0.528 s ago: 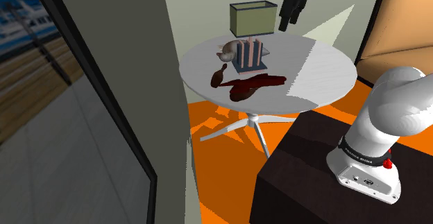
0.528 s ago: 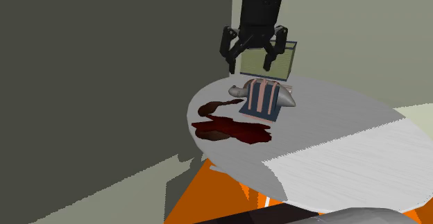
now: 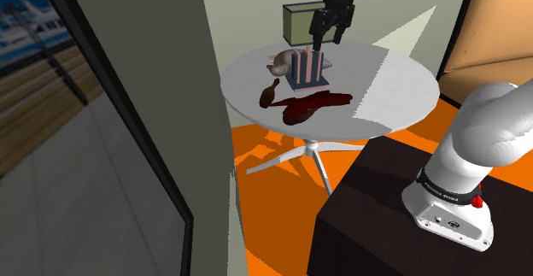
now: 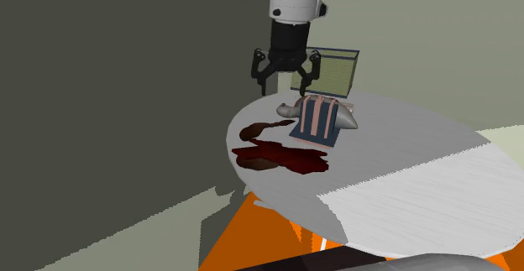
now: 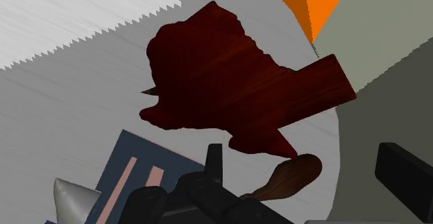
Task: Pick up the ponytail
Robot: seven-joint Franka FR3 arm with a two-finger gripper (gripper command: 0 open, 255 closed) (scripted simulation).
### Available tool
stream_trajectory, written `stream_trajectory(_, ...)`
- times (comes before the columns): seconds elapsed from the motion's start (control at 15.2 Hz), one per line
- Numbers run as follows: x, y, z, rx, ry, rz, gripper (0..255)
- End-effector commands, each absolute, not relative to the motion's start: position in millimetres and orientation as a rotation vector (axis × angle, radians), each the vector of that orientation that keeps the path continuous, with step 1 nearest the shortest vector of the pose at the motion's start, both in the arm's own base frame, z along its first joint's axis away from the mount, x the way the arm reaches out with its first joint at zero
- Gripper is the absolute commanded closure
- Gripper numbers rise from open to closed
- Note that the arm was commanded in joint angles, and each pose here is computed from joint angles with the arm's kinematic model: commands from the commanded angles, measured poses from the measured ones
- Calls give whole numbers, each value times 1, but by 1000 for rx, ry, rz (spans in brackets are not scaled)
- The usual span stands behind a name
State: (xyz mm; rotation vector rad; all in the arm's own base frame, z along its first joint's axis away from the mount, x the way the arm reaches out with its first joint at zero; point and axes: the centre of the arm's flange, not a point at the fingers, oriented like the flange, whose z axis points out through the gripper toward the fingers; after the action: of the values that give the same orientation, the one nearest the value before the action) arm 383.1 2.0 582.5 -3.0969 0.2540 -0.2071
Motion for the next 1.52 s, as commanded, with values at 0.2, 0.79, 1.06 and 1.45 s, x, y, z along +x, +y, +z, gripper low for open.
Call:
stream_trajectory(0.2, 437, 5, 545, -3047, 535, -193, 0)
stream_trajectory(0.79, 536, -9, 479, -2899, 1011, -162, 0)
stream_trajectory(1.06, 578, -24, 449, -2810, 1213, -147, 0)
stream_trajectory(1.45, 634, -56, 403, -2652, 1501, -123, 0)
